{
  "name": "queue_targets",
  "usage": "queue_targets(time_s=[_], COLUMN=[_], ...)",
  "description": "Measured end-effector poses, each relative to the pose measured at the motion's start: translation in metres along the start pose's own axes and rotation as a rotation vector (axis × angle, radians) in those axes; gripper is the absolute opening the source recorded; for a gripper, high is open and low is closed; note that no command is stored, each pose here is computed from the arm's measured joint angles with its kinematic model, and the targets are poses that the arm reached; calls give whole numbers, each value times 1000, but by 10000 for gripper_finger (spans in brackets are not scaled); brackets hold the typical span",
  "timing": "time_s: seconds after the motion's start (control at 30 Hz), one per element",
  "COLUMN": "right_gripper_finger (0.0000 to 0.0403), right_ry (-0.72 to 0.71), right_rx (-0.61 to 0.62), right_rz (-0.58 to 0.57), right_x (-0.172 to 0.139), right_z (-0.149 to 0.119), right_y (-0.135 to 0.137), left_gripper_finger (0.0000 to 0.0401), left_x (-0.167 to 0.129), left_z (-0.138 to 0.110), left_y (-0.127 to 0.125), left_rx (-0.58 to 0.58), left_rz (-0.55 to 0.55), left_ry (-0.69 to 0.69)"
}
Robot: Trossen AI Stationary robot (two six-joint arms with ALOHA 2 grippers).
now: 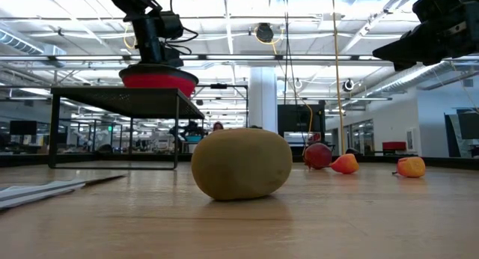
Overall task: Pick & Place Fruit
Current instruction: Put the peach into the red strainer bowl on the shelf, then put the kiwi into the red strainer bowl on the shelf
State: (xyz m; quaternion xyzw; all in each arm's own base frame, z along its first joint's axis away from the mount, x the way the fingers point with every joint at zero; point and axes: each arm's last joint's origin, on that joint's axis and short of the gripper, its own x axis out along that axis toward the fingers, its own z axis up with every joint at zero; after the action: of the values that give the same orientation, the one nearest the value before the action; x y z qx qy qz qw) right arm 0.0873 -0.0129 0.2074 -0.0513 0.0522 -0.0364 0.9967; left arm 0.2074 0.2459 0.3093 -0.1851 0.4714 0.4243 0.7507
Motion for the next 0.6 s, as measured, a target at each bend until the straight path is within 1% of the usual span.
queue_targets(time_s=[0.1, 0.27, 0.4, 0.5, 0.6], right_gripper_finger=[0, 0, 0, 0, 0], right_ry=[0, 0, 0, 0, 0], right_rx=[0, 0, 0, 0, 0], right_rz=[0, 0, 0, 0, 0], right_x=[0, 0, 0, 0, 0], right_z=[0, 0, 0, 0, 0], right_y=[0, 0, 0, 0, 0], left_gripper_finger=[137, 177, 200, 208, 206], left_x=[0, 0, 0, -2, -11], left_z=[0, 0, 0, 0, -1], left_y=[0, 0, 0, 0, 1], left_rx=[-9, -11, -4, 4, -2], left_rz=[-2, -3, -2, -2, -1], left_ry=[0, 0, 0, -5, -30])
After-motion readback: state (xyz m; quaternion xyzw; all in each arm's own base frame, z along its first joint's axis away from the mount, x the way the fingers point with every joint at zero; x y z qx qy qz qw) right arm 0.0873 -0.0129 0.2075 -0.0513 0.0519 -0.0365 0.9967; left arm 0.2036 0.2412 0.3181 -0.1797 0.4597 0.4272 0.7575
